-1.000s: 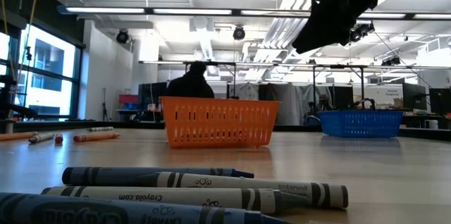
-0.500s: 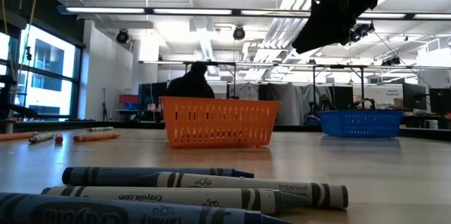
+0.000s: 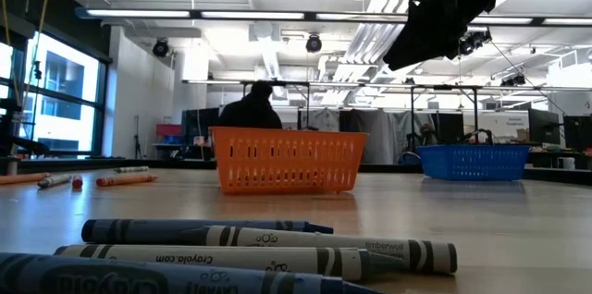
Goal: Sort crayons
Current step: Put the blue crayon into the red bin
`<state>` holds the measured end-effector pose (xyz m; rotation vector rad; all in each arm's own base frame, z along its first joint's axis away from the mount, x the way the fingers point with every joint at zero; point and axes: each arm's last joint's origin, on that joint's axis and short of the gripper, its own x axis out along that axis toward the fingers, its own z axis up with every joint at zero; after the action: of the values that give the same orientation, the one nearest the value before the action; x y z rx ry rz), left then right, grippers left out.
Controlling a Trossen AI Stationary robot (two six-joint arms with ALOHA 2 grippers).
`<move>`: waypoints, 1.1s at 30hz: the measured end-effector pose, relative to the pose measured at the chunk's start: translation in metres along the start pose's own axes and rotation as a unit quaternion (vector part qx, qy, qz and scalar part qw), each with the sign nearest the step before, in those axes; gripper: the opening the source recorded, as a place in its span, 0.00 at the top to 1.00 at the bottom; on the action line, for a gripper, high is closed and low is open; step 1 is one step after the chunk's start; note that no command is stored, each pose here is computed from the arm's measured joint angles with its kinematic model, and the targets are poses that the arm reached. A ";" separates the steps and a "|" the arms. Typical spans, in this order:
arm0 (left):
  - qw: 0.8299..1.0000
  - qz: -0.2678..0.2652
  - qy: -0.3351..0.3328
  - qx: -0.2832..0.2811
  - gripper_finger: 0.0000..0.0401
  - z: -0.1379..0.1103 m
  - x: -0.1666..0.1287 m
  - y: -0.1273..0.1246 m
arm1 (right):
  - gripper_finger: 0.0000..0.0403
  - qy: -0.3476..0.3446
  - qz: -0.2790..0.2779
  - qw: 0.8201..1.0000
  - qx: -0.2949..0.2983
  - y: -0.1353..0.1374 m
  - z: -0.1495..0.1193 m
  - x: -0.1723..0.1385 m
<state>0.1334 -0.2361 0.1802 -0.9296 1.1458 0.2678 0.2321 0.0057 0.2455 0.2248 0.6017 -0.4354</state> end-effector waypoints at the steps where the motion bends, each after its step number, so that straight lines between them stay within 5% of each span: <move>1: 1.000 -0.007 -0.005 0.007 0.93 0.000 0.000 -0.001 | 0.68 0.000 0.000 1.000 0.000 0.000 0.000 0.000; 8: 0.998 -0.008 -0.056 0.006 0.93 0.005 0.004 -0.001 | 0.68 0.000 0.000 1.000 0.000 0.000 0.000 0.000; 19: 0.998 0.036 0.004 -0.045 0.93 0.008 0.023 0.000 | 0.68 0.008 0.011 1.000 -0.023 0.000 -0.001 0.000; 33: 0.998 0.015 0.001 -0.061 0.93 0.016 0.024 -0.005 | 0.68 0.009 0.011 1.000 -0.024 0.000 -0.001 0.000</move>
<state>0.1578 -0.2337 0.1636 -1.0203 1.1556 0.3657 0.2318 0.0064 0.2448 0.1899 0.6250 -0.3970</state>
